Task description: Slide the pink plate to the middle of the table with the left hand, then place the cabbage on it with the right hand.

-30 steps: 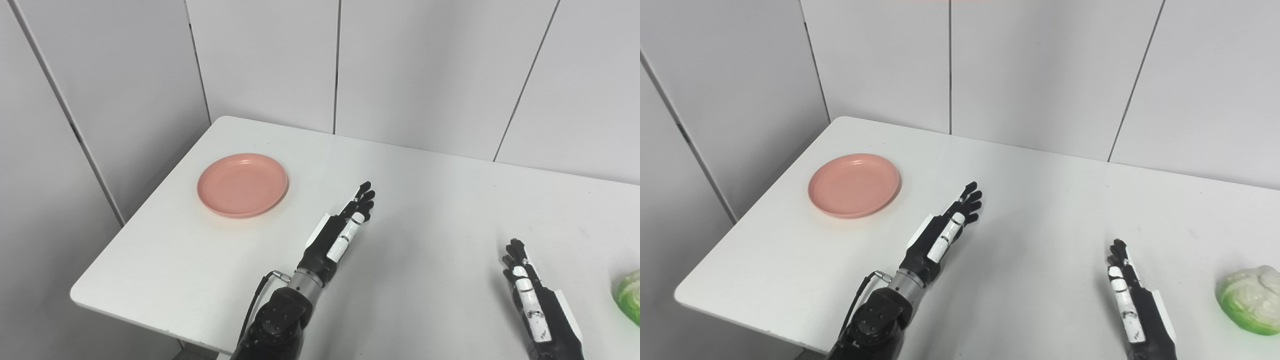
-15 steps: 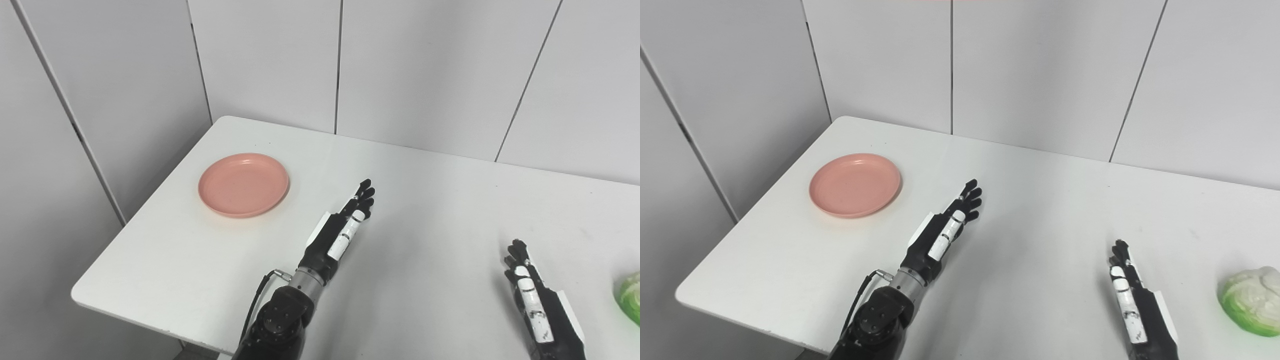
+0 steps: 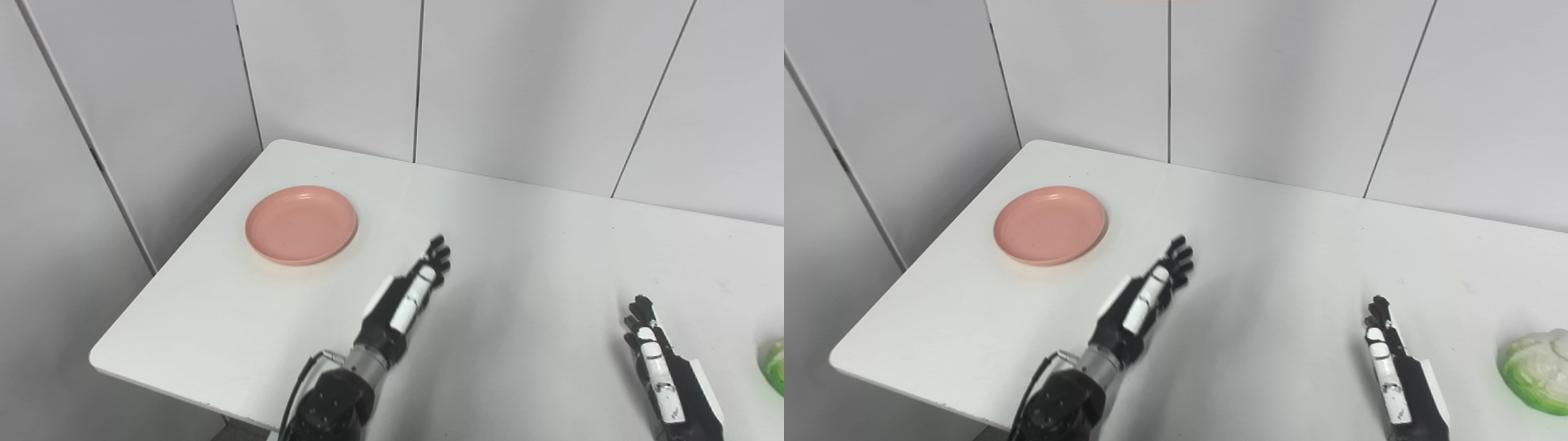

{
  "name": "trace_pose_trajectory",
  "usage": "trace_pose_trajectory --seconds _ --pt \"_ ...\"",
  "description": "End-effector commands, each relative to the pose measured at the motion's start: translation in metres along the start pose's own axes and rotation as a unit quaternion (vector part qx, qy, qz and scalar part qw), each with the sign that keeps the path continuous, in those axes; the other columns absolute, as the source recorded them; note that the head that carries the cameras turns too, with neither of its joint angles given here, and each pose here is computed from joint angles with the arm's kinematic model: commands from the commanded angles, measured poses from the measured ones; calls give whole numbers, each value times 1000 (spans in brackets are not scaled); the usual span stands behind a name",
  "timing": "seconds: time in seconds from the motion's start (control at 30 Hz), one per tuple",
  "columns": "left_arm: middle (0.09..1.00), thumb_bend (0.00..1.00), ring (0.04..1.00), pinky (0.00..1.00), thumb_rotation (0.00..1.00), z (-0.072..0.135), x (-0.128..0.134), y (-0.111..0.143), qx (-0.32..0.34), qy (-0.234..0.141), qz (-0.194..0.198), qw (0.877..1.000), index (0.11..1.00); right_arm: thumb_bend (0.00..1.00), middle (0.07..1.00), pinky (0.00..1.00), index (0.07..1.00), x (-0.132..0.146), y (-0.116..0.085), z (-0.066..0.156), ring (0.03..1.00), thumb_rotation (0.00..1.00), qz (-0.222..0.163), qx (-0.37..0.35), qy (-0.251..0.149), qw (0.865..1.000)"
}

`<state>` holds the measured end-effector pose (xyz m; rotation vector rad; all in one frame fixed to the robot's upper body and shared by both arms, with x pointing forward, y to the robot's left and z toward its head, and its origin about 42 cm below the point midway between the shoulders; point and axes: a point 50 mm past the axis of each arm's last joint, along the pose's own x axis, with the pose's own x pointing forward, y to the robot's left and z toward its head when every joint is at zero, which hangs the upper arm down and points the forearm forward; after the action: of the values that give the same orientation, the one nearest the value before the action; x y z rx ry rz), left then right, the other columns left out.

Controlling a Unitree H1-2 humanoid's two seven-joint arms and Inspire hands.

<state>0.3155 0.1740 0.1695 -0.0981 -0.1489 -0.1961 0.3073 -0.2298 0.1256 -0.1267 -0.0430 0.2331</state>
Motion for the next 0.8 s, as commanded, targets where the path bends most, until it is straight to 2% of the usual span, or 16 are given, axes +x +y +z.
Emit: trace_pose_trajectory --seconds 0.0,0.1,0.17,0.3,0.47,0.57,0.77 --pt "957 547 951 965 1000 34 19 1 6 -51 -10 999 957 87 1000 1000 1000 2 -2 3 1000 1000 0 -5 0 1000" --pt "951 556 943 952 1000 60 32 10 19 -78 -4 997 950 83 1000 1000 1000 3 -2 3 1000 1000 0 -3 -1 1000" --pt "949 565 946 982 1000 75 39 17 28 -94 2 995 947 90 1000 1000 1000 3 -2 4 1000 1000 0 -2 -2 1000" --pt "934 557 930 982 1000 94 49 27 32 -116 18 993 928 92 1000 1000 1000 4 -3 4 1000 1000 -2 2 2 1000" --pt "924 531 921 938 1000 121 59 48 19 -147 36 988 919 84 1000 1000 1000 3 -4 4 1000 1000 1 -3 3 1000" --pt "925 520 922 929 1000 137 64 70 32 -163 59 984 920 83 1000 1000 1000 2 -5 3 1000 1000 4 -5 0 1000" --pt "918 499 908 909 1000 150 77 125 49 -158 112 980 913 67 1000 1000 1000 1 -4 6 1000 1000 0 -5 4 1000"
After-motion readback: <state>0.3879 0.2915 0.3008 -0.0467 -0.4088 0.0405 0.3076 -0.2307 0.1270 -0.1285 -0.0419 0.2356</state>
